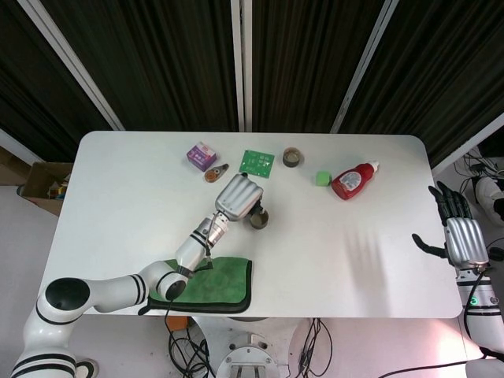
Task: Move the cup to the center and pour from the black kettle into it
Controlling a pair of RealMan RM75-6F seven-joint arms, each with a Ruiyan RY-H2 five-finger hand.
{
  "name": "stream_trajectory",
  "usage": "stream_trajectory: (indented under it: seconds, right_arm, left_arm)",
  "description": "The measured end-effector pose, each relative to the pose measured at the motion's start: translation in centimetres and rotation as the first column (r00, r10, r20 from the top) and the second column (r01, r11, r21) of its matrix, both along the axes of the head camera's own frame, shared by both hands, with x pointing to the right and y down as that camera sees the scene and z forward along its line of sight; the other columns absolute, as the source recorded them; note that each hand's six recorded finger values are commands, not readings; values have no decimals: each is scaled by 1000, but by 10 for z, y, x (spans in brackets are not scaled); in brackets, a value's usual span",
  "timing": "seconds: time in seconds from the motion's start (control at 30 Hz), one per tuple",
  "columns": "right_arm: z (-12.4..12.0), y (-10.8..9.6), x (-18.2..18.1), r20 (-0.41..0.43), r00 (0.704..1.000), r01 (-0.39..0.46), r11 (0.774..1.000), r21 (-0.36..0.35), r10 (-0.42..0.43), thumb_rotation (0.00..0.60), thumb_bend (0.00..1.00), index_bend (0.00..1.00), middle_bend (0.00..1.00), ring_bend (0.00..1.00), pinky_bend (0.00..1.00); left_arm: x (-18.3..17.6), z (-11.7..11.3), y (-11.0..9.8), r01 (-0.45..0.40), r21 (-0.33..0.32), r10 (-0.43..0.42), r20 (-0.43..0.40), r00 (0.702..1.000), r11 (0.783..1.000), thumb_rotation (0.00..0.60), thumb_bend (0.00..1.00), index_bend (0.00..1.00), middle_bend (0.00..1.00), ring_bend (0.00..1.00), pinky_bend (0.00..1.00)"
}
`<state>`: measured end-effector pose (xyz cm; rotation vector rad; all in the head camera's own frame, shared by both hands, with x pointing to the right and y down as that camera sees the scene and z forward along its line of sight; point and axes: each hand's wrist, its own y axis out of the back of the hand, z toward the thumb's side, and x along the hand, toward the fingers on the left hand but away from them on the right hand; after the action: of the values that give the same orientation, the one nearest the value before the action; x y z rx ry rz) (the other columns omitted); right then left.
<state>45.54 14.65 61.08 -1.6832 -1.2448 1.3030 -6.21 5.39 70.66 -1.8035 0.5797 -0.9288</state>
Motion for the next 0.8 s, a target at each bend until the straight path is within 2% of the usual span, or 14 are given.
stream_trajectory:
  seconds: [0.8]
  right_arm:
    - [0, 0, 0, 1, 1000, 1, 1000, 0, -1, 600, 181, 0, 0, 0, 0]
  left_arm:
    - [3, -3, 2, -34, 51, 32, 40, 999, 998, 600, 465, 1000, 1000, 944, 522]
